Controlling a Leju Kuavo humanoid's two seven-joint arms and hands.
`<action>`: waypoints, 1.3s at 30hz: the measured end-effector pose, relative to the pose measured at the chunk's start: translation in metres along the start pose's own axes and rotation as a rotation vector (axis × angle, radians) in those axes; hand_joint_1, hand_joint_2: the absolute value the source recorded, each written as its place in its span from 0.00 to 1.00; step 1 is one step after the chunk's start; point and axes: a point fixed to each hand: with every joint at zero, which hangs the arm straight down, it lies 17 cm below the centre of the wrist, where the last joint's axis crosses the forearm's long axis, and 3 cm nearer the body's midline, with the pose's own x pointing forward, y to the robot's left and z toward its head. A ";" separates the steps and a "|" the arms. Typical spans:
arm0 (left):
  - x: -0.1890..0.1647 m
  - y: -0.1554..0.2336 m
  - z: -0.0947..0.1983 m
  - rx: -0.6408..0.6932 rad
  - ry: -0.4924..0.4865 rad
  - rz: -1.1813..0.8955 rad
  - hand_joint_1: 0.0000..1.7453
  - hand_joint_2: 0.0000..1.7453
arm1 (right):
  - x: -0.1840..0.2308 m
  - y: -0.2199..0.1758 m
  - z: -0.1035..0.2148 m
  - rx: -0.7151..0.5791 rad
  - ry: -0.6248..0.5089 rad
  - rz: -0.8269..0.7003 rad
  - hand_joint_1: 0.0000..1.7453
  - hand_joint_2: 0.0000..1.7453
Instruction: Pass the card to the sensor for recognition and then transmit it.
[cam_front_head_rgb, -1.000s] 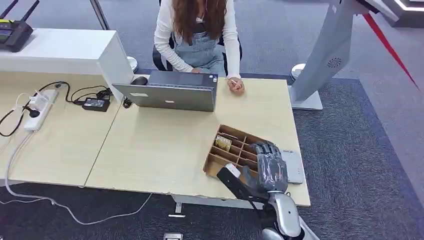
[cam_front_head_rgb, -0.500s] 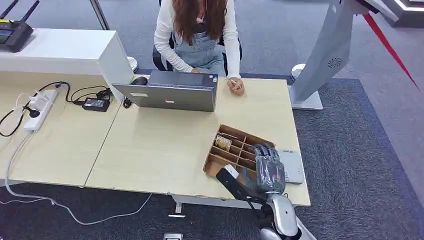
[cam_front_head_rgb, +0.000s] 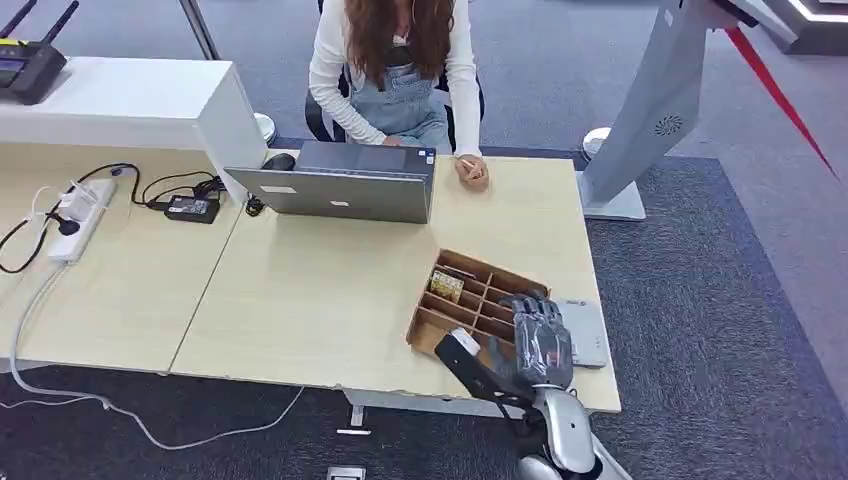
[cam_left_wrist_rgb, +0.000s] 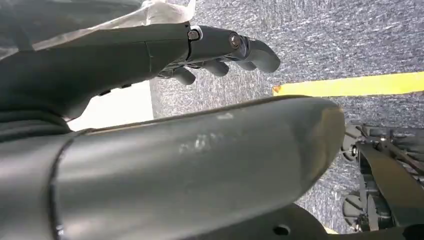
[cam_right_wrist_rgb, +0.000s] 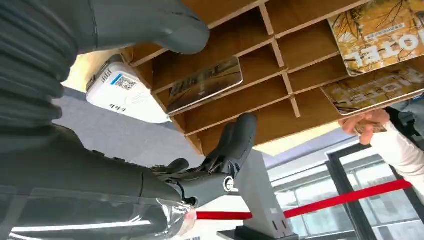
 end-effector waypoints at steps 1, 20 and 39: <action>0.000 0.000 0.000 0.000 0.000 0.000 0.00 0.00 | -0.001 0.000 0.000 0.000 0.002 0.002 0.37 1.00; 0.000 0.002 0.000 0.002 0.001 0.005 0.00 0.00 | -0.007 -0.001 -0.002 -0.002 0.017 0.013 0.62 1.00; 0.000 0.002 0.000 0.004 -0.003 0.006 0.00 0.00 | -0.012 -0.005 -0.006 -0.016 0.036 0.017 0.78 1.00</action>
